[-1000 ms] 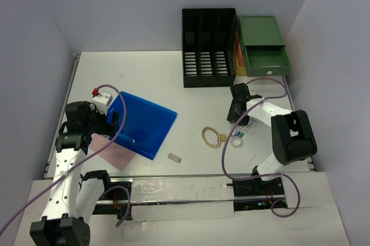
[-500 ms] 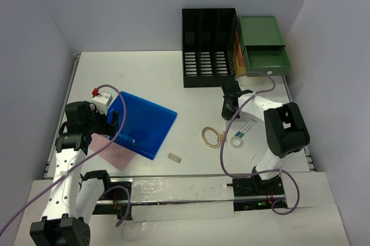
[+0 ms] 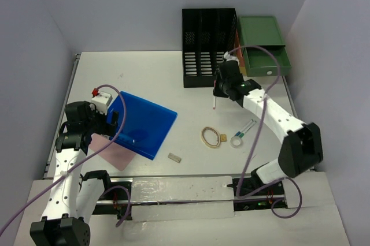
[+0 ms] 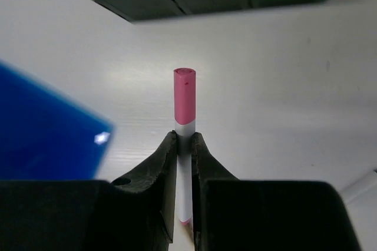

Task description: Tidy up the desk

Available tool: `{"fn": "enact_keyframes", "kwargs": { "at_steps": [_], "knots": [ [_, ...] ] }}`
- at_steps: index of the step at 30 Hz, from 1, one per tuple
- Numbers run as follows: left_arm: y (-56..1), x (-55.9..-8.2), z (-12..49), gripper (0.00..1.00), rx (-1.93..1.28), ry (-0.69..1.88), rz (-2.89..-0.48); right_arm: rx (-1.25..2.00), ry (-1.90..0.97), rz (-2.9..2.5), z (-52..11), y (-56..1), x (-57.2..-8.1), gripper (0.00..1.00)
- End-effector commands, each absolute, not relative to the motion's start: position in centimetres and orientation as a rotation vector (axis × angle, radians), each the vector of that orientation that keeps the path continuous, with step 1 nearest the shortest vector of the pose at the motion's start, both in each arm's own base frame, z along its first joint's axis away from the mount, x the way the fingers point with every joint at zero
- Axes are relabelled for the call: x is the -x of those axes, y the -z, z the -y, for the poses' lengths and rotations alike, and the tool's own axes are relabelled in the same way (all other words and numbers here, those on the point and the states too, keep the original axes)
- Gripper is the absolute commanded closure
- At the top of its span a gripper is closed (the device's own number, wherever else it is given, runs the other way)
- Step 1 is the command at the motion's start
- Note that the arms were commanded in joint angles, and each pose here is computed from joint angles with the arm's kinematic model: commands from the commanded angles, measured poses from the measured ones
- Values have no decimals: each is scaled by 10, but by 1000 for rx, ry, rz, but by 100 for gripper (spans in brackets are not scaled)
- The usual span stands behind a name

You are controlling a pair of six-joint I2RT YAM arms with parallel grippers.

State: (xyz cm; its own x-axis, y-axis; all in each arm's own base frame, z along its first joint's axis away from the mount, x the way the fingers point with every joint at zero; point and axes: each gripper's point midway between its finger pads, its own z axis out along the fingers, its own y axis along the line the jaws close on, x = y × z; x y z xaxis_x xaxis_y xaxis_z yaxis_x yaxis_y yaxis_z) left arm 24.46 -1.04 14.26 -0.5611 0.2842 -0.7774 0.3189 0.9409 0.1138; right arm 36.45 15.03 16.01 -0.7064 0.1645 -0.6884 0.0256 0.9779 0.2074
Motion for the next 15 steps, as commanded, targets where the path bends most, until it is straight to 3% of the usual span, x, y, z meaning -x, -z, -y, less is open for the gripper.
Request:
{"fn": "enact_keyframes", "kwargs": {
  "at_steps": [1, 4, 7, 15],
  "knots": [
    [-158, -251, 10, 1, -421, 42, -2158, -233, -513, -1962, -142, -307, -388, 100],
    [-157, -251, 13, 1, -437, 55, -2155, -420, -595, -1771, -90, -364, -408, 100],
    [-157, -252, 20, 1, -492, 92, -2135, -645, -483, -1648, -12, -381, -423, 100],
    [-184, -271, 71, 1, -728, 354, -2071, -901, -393, -1621, 75, -354, -474, 100]
  ]
}}
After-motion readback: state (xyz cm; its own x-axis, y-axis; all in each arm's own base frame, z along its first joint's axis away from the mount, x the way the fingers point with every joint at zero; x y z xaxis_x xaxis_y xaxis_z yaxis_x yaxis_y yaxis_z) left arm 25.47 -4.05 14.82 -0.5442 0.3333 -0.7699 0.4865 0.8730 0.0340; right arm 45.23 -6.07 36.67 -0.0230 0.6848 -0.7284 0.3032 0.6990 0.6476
